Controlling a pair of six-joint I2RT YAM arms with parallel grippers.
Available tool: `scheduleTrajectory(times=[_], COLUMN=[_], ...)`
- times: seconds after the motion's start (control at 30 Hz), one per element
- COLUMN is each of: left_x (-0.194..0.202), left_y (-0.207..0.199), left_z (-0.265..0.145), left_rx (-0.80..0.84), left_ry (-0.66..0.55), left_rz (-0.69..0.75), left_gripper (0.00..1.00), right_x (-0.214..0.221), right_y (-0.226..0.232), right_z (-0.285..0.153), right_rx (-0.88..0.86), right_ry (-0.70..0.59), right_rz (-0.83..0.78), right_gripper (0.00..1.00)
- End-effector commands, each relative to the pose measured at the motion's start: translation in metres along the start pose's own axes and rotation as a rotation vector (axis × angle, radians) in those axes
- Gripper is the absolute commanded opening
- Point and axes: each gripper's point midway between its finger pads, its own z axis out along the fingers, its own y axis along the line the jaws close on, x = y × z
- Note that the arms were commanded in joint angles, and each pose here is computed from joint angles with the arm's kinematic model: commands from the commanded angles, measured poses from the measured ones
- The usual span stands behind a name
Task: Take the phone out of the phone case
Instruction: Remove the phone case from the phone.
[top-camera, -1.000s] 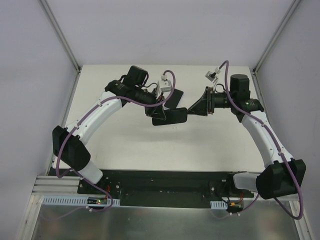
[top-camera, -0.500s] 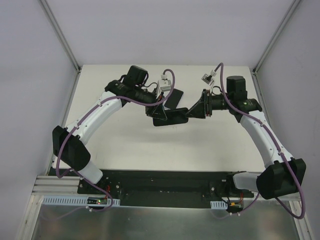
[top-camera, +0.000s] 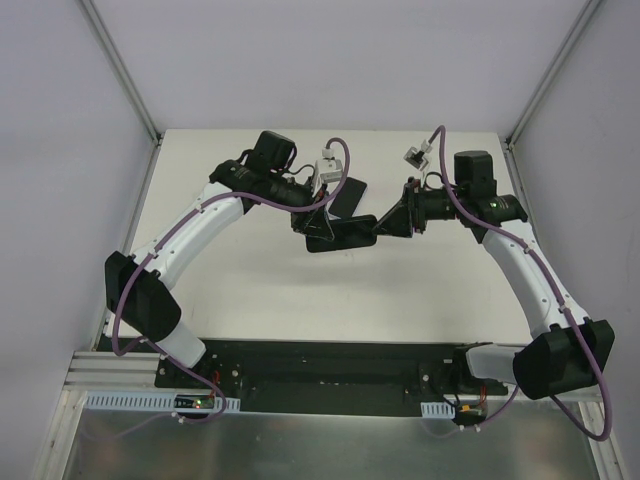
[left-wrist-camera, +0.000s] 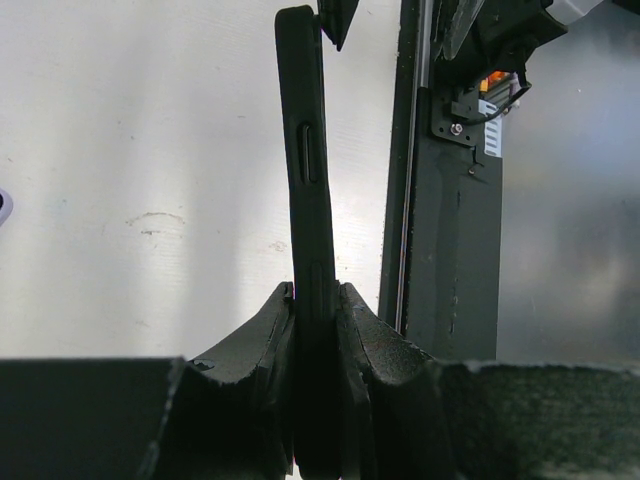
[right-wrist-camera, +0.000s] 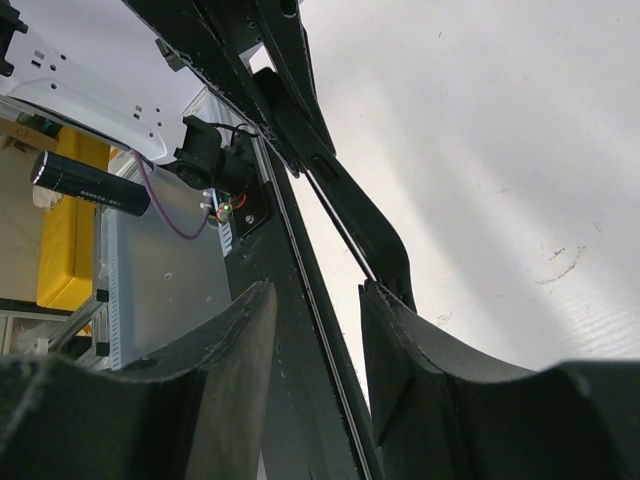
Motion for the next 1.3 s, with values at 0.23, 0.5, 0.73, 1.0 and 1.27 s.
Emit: scheduleTrajectory(times=[0.23,0.5,0.73,1.0,1.27], left_x=[-0.022,-0.027,-0.030,-0.033,-0.036], left_y=[-0.019,-0.028,-0.040,-0.043,-0.049], left_z=[-0.009,-0.010,-0.009,-0.006,-0.005], left_rx=[0.069,0.115,0.198,0.247,0.285], left_ry=[-0.080,-0.096,-0.112,-0.132,-0.144], left_rz=[0.067,0.061,0.023,0.002,-0.015], left_gripper=[0.00,0.00,0.00,0.00,0.00], right_x=[-0.014,-0.011,-0.008,-0.010,-0.011], right_y=[0.004,-0.001,-0.006,-0.014,-0.028], right_z=[-0.006,0.000,0.008,0.013,0.022], right_rx=[0.038,0.031,0.027,0.043,0.077], right_ry=[-0.026,-0.016,-0.010,-0.030,-0.045], right_rz=[-0.108,-0.108,-0.120,-0.116,-0.088], right_gripper=[0.45,0.45,0.45,0.46,0.46])
